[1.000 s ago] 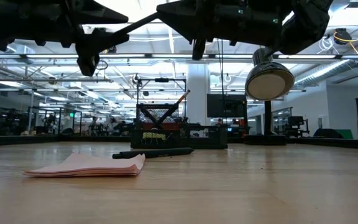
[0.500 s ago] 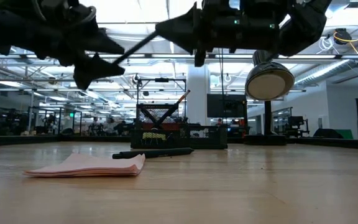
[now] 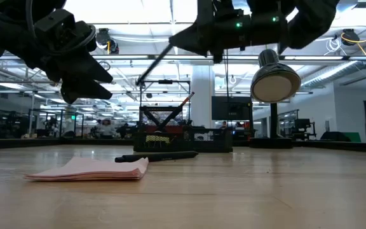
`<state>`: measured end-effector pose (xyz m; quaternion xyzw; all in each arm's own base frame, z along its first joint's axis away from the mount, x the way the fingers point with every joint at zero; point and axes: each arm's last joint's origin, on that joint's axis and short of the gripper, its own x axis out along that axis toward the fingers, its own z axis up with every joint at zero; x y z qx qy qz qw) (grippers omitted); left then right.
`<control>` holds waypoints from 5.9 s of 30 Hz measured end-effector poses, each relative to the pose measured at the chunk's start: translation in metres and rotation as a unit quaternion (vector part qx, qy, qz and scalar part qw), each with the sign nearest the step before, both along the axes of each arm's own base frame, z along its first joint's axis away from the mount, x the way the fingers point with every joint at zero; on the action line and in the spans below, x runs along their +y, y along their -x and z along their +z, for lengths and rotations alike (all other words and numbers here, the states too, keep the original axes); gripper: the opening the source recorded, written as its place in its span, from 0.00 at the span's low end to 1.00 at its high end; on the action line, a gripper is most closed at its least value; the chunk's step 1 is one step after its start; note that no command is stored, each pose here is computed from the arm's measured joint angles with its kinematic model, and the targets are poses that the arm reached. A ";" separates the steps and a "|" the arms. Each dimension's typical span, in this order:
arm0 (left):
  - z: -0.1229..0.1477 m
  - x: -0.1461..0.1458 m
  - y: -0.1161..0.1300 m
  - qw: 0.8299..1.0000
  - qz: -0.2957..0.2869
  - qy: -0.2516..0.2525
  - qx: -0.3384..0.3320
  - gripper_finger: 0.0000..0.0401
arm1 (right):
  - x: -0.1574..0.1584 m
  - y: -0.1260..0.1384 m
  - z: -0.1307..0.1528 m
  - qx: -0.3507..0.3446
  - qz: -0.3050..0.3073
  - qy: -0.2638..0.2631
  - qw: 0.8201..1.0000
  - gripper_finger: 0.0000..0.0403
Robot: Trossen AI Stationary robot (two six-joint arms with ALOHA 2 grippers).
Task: Pick and place office supplies into organizer
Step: Put the black pen into the black desk organizer
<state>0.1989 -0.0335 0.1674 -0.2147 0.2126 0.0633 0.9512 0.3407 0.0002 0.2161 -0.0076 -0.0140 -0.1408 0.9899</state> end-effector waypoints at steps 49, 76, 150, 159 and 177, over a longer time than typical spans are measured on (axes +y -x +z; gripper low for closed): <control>0.005 0.000 -0.002 1.000 -0.002 -0.003 -0.027 0.61 | -0.098 -0.039 -0.016 0.273 -0.049 -0.124 0.953 0.10; 0.004 -0.004 -0.001 1.000 -0.016 -0.011 -0.024 0.61 | -0.019 -0.030 0.008 0.257 0.209 -0.009 0.944 0.39; 0.033 -0.009 -0.008 0.983 -0.045 -0.027 -0.175 0.61 | -0.012 -0.001 -0.154 0.280 0.359 0.022 0.890 0.06; 0.036 -0.009 -0.008 0.981 -0.038 -0.001 -0.192 0.61 | 0.000 -0.005 -0.149 0.246 0.359 -0.009 0.900 0.07; 0.049 -0.008 -0.008 0.967 -0.010 -0.005 -0.255 0.61 | 0.007 -0.011 -0.116 0.165 0.336 -0.027 0.927 0.07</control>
